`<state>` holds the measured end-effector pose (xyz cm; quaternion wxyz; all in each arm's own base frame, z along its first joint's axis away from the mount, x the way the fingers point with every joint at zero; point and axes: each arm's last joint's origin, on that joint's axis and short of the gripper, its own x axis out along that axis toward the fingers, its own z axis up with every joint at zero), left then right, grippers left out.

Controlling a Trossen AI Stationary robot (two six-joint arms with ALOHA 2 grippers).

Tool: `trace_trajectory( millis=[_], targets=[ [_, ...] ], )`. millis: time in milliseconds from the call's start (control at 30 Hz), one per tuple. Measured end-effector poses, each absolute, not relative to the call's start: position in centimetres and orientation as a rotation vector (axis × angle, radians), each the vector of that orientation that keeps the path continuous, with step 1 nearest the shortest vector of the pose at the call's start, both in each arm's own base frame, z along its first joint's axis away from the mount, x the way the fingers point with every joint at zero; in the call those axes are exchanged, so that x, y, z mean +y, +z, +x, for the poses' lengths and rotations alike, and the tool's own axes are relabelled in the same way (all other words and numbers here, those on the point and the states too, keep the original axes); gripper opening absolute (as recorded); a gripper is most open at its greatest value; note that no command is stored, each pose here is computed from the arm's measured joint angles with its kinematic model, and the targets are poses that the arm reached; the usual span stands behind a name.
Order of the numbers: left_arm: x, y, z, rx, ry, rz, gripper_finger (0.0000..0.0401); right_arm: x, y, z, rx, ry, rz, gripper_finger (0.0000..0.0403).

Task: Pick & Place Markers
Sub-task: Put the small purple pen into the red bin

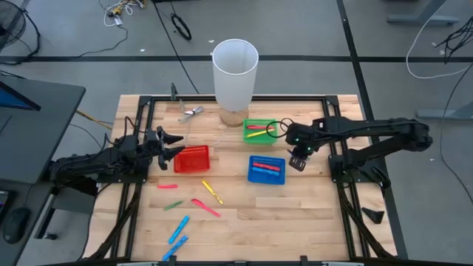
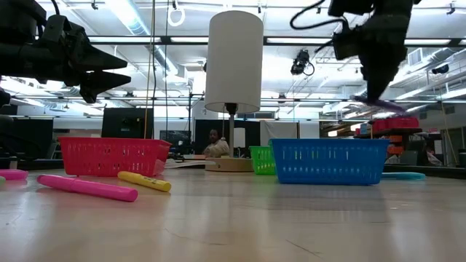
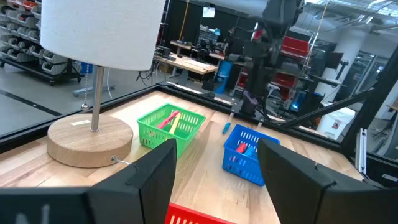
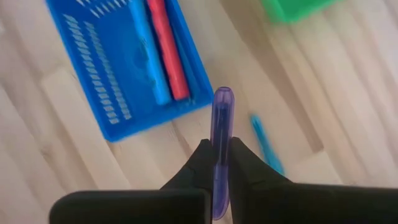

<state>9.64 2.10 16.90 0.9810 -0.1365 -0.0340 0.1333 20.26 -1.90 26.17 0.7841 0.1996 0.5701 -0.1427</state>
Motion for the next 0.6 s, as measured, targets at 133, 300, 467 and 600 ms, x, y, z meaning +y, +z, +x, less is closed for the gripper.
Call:
trace_trajectory(
  millis=[133, 300, 467, 600],
  targets=[
    [2.1, 16.9, 9.6, -0.069, 0.268, -0.275, 0.0232, -1.7, 26.8, 20.5, 1.148, -0.260, 0.391, 0.0011],
    [2.1, 16.9, 9.6, -0.069, 0.268, -0.275, 0.0232, -1.6, 27.4, 21.0, 1.060, -0.219, 0.360, 0.0011],
    [2.1, 16.9, 9.6, -0.068, 0.269, -0.275, 0.0232, -1.4, 28.1, 22.0, 0.939, -0.180, 0.339, 0.0011],
    [2.1, 16.9, 9.6, -0.069, 0.268, -0.275, 0.0232, -1.3, 29.0, 23.0, 0.800, -0.135, 0.299, 0.0011]
  ],
)
